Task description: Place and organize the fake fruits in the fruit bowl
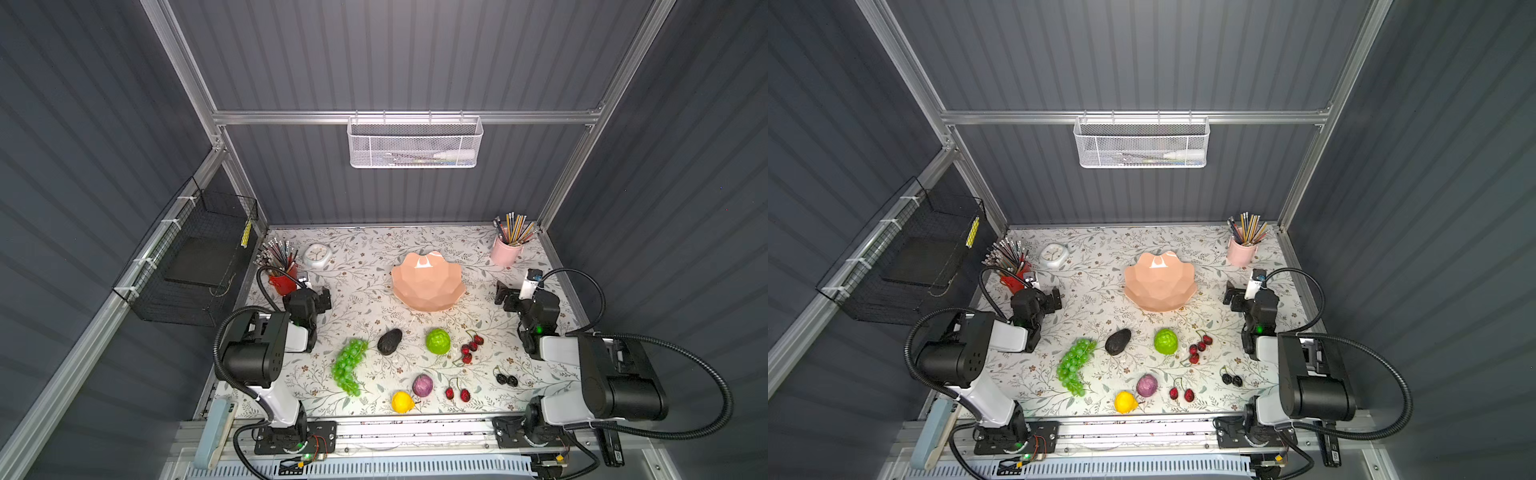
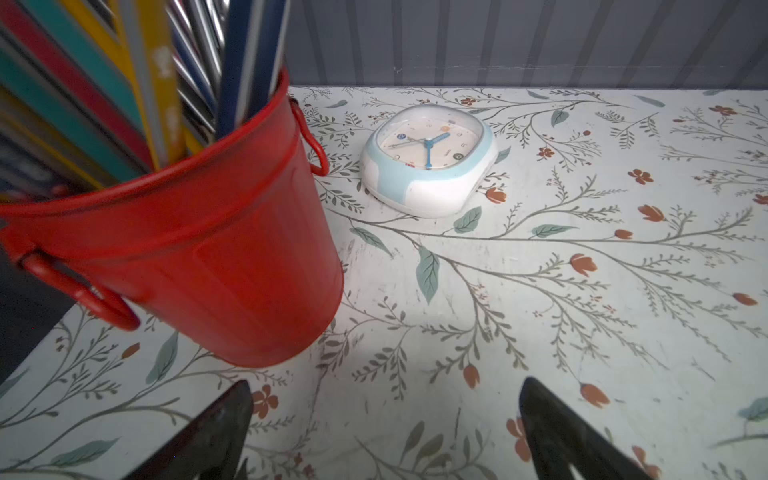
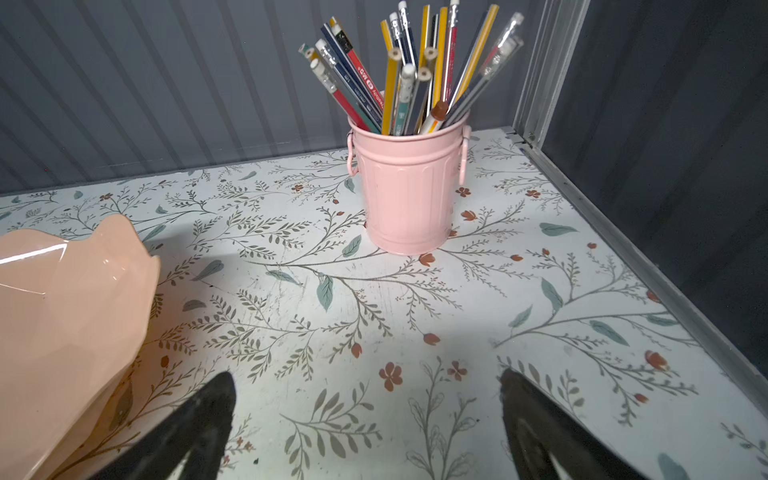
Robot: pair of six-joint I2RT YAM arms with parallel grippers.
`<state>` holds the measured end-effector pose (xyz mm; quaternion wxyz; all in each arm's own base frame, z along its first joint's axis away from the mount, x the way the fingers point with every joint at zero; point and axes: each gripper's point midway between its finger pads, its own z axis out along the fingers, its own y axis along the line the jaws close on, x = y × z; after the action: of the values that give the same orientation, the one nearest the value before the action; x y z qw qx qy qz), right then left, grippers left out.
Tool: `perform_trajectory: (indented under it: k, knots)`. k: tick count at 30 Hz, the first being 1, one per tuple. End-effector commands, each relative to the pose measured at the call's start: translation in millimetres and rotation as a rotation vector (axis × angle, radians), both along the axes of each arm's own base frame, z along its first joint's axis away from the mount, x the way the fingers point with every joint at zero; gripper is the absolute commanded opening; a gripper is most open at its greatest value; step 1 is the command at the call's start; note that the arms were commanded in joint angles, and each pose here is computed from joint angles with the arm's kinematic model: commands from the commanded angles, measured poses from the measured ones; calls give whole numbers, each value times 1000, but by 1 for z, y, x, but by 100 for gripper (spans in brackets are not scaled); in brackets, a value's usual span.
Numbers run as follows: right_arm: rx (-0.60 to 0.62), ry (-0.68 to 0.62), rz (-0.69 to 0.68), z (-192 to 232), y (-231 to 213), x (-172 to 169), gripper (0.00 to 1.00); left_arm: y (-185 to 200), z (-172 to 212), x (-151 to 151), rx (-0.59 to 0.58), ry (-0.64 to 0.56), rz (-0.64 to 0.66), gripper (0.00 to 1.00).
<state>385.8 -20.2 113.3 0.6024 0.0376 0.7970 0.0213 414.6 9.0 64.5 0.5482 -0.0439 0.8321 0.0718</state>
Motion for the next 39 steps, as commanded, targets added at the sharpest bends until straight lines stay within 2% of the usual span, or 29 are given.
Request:
perform_trajectory:
  k: [1,30,33,37,39]
  knots:
    - [-5,-27,-7,6,-2,1,99,1,2,1,12,-15,-10,100]
    - [-5,-30,-12,7,-3,0,99,1,3,1,12,-17,-10,100]
    - [2,-50,-79,21,-13,-4,99,11,11,1,6,-1,57,100]
    - [7,-64,-103,50,-16,-13,99,16,22,12,25,81,96,100]
    - [42,-66,-134,68,-20,-16,99,21,29,16,34,104,129,100]
